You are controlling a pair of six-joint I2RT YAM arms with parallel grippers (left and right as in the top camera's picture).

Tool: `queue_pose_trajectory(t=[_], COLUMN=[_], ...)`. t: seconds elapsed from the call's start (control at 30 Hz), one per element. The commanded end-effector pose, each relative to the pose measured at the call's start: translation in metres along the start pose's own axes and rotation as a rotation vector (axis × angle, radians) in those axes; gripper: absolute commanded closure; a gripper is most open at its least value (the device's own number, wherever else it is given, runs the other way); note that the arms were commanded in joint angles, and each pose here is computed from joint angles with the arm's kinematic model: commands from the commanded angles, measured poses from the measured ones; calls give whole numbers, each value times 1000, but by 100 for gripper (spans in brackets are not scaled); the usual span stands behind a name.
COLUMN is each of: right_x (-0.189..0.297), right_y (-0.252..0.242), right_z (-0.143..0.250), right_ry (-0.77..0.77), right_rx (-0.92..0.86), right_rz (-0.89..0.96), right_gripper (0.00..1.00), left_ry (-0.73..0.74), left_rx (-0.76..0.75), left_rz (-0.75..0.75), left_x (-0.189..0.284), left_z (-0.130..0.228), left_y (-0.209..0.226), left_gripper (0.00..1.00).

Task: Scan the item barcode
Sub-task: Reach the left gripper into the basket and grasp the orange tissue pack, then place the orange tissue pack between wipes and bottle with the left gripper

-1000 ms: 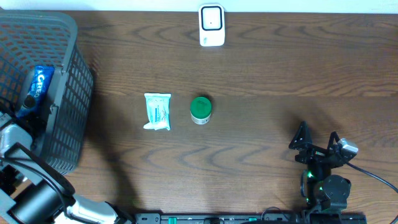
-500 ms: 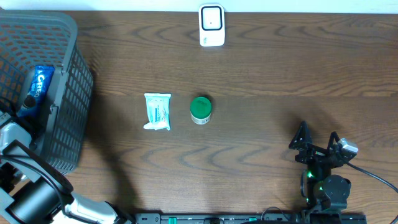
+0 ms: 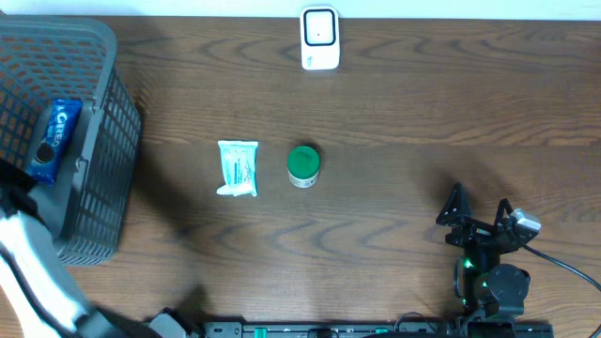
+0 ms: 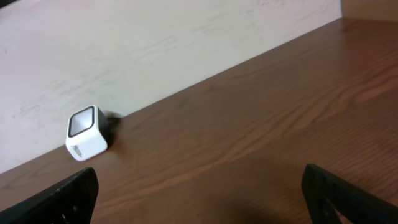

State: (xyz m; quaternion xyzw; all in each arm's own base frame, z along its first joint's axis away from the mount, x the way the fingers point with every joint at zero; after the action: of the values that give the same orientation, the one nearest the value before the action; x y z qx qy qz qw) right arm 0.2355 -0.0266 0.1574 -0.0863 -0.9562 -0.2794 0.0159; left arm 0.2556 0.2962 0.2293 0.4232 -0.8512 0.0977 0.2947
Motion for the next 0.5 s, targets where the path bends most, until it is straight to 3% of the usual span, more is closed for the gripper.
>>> queue_pose_trajectory(t=[0.0, 0.1, 0.2, 0.3, 0.47], right_x=[0, 0, 0, 0, 0], right_y=[0, 0, 0, 0, 0], right_z=[1, 1, 1, 1, 1], right_ry=[2, 2, 2, 2, 2], right_rx=[11, 11, 11, 11, 11], right_rz=[1, 1, 1, 1, 1], right_gripper=[1, 1, 1, 1, 1], left_ry=[-245, -386, -430, -393, -194], left_rx=[104, 155, 160, 95, -24], left_rz=[209, 465, 689, 893, 1119], left_x=[72, 135, 184, 219, 243], left_z=[-66, -93, -97, -81, -31], left_y=[-23, -53, -87, -131, -205], left_gripper=[43, 43, 43, 43, 43])
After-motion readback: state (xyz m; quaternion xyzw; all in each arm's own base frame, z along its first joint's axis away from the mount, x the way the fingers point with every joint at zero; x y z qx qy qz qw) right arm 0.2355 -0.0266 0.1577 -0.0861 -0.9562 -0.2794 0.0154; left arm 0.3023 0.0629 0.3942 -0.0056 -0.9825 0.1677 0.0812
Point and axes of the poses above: each gripper's point midway between its finger pads, its own x axis back along the fingers, its own y axis along the line the jaws close on, z = x × y, the point moved 1 cm from there along x, back along the fingers, and after that the axes turned 9 degrees about -x, right-handed, at the moved point
